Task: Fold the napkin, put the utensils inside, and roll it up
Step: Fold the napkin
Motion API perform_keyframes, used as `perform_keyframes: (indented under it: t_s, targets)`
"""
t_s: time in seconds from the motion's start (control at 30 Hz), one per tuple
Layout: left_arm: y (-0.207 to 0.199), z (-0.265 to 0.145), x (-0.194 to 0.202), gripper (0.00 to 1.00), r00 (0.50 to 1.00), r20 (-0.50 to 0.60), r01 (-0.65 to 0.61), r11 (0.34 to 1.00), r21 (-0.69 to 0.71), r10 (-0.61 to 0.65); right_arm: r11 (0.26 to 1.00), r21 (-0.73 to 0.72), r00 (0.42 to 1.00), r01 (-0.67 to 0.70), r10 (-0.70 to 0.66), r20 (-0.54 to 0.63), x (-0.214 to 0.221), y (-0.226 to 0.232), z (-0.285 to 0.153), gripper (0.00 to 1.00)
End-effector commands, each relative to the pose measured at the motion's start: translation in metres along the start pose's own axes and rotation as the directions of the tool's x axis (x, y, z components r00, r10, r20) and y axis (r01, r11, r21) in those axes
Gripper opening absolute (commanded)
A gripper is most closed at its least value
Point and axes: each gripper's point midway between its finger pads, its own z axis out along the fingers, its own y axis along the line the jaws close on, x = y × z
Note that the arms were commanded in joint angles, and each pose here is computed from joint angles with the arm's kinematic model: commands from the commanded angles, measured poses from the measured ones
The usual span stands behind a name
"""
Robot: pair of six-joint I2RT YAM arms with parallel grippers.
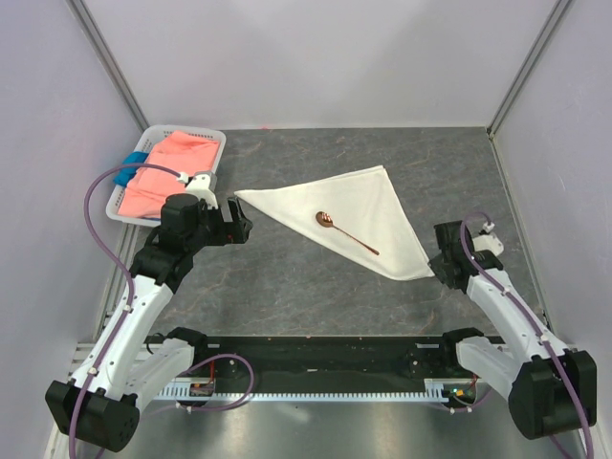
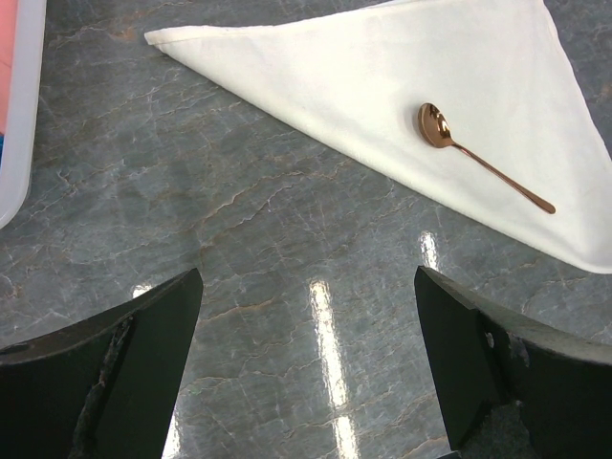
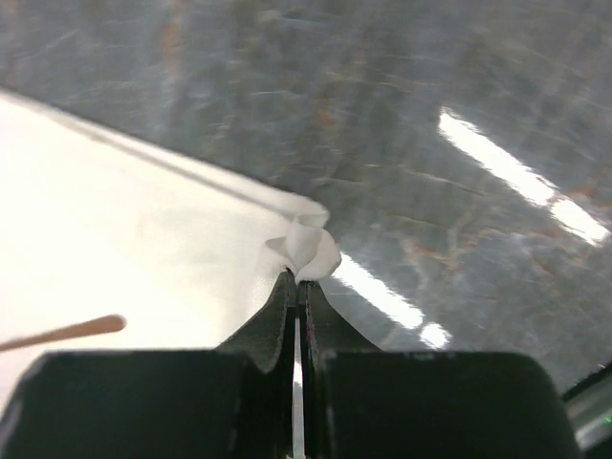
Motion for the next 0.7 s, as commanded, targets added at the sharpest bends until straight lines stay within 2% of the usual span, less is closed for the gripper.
perform_keyframes:
  t_s: [0.0, 0.13, 0.37, 0.67]
  targets:
    - [-0.006, 0.000, -0.008, 1.00, 0.999, 0.028, 0.014, 1.000, 0.025, -0.015, 0.984, -0.155, 0.989, 0.083, -0.063, 0.130, -0.024, 0.062, -0.021, 0.00]
    - [-0.007, 0.001, -0.007, 1.00, 1.000, 0.023, 0.016, 0.999, 0.028, -0.016, 0.949, -0.255, 0.972, 0.186, -0.140, 0.187, -0.019, 0.114, -0.038, 0.00]
    - [-0.006, 0.003, -0.006, 1.00, 1.000, 0.018, 0.015, 1.000, 0.023, -0.015, 0.850, -0.392, 0.935, 0.352, -0.306, 0.177, 0.038, 0.182, -0.048, 0.00]
    - [-0.004, 0.005, -0.004, 1.00, 1.000, 0.008, 0.016, 1.000, 0.017, -0.016, 0.725, -0.533, 0.895, 0.436, -0.411, 0.173, 0.098, 0.242, -0.059, 0.00]
